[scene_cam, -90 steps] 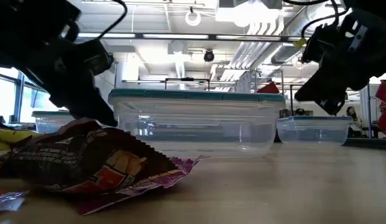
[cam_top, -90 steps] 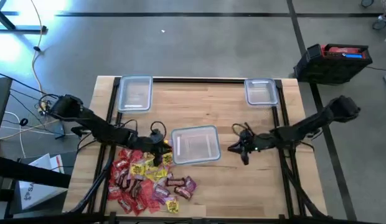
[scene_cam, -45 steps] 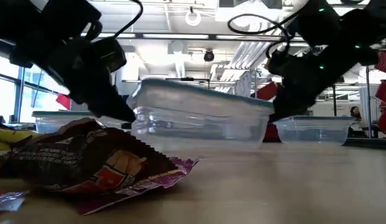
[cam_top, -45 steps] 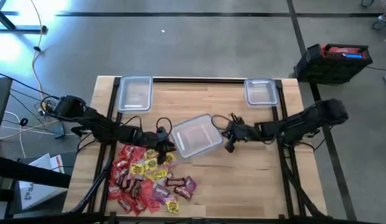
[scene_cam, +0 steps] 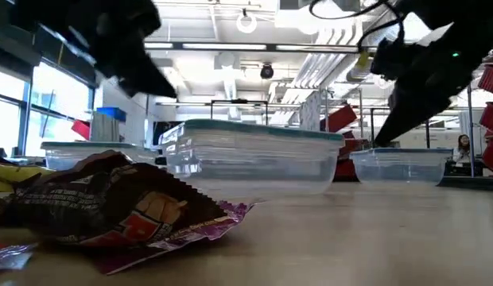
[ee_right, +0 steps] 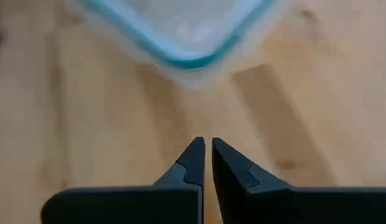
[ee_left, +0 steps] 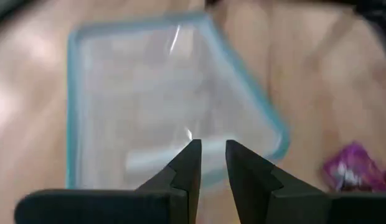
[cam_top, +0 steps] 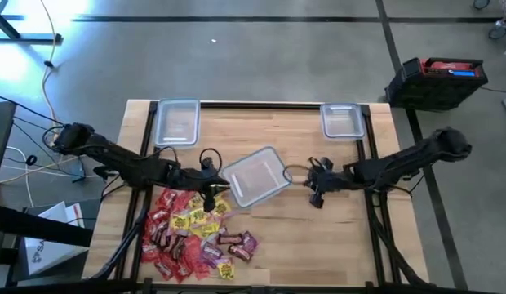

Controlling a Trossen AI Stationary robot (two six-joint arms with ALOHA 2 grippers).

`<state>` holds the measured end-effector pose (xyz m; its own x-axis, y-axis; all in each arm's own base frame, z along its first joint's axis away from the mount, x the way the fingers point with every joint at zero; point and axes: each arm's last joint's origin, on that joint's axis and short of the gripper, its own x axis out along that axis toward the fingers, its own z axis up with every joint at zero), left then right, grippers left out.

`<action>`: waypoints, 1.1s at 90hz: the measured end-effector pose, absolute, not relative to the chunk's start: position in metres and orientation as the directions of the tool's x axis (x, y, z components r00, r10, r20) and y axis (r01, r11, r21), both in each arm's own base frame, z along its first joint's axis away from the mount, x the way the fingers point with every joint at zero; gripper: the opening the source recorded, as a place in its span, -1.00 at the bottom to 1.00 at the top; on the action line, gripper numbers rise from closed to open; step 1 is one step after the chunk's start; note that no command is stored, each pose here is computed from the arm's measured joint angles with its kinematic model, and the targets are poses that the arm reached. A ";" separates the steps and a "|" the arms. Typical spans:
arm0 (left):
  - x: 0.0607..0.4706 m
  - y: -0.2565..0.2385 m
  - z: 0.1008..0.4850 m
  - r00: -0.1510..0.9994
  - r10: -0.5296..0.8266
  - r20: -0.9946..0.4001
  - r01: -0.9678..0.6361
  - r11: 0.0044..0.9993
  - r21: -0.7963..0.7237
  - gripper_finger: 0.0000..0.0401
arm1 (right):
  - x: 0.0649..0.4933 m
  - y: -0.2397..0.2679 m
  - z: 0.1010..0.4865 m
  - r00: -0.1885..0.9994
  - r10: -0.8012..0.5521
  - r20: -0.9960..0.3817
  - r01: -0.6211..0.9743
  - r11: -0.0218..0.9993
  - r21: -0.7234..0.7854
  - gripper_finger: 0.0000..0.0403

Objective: Sort candy
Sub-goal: Open the transparent bin

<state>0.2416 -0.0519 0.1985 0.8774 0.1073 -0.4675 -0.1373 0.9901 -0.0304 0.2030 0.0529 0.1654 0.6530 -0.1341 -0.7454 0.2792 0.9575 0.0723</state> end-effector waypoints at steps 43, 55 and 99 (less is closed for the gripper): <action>0.303 -0.026 0.161 0.900 0.188 -0.393 -0.181 0.982 0.055 -0.71 | 0.240 0.077 0.110 0.666 -0.050 -0.744 0.207 0.971 0.121 -1.00; 0.317 -0.018 0.159 0.901 0.144 -0.410 -0.137 0.989 0.046 -0.71 | 0.246 0.077 0.101 0.673 -0.031 -0.739 0.195 0.971 0.137 -1.00; 0.326 -0.007 0.163 0.880 0.160 -0.447 -0.158 0.987 0.043 -0.68 | 0.191 0.054 0.086 0.873 -0.061 -0.483 0.213 0.941 0.265 -0.97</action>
